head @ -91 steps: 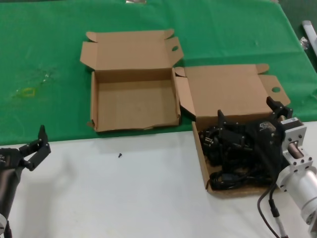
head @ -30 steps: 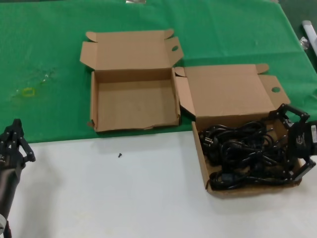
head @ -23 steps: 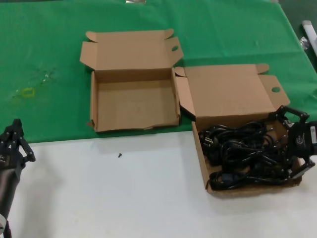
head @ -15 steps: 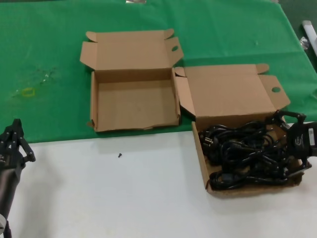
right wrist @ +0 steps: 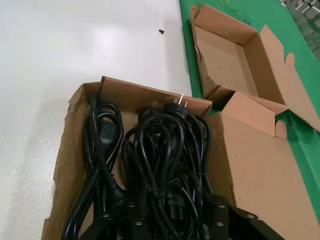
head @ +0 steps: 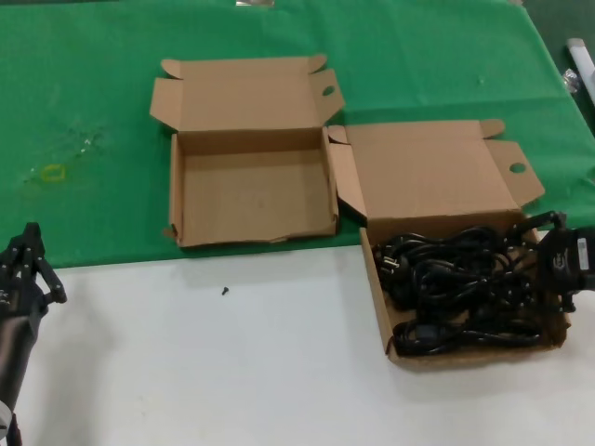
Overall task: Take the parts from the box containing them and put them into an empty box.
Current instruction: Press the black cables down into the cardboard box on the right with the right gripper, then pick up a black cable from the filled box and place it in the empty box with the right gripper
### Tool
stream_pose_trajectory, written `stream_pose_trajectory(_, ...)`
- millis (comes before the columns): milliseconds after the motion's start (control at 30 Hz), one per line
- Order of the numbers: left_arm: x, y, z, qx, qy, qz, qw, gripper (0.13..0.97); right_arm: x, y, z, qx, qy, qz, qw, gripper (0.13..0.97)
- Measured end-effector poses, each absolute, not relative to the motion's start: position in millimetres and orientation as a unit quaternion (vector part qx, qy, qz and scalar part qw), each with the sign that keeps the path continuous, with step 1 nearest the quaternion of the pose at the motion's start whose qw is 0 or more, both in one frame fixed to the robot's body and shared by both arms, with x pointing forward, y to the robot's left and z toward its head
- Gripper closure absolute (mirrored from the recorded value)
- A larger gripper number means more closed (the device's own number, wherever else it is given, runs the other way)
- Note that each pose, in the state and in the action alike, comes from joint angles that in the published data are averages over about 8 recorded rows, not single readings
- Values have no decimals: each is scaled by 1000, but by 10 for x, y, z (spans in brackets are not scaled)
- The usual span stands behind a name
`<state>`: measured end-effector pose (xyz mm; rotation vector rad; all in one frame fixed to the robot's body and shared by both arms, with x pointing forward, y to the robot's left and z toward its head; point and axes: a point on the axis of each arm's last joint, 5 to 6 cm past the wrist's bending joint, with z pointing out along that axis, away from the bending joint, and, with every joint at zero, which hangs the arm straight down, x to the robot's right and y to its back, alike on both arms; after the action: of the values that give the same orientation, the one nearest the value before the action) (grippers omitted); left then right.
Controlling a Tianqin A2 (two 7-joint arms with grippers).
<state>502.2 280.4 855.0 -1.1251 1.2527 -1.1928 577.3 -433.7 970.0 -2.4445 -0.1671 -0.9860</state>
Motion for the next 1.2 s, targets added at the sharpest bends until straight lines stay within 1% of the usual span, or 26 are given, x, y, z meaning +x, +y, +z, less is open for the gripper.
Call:
stream_pose_trajectory(200,5022,2804,8550,-468,521,-496,513,955,5776,-4342,9701,-897,-60,-363,247,728)
stream_pose_trajectory(233,5022,2804,8550,-468,521,-496,513,955,5776,-4344,9701,-897,-59,-363,247,728)
stream_pose_trajectory(500,5022,2804,8550,-468,521,-496,513,955,5762,-4374,9742,-896,-57,-366,246,868)
stream_pose_trajectory(633,5022,2804,8550,-468,521,-496,513,955,5750,-4393,9800,-895,-55,-367,247,868)
stream_pose_trajectory(933,5022,2804,8550,-468,521,-496,513,955,5743,-4416,10038,-889,-53,-378,252,914)
stream_pose_trajectory(1200,5022,2804,8550,-468,521,-496,513,955,5861,-4326,10304,-870,-50,-410,270,916)
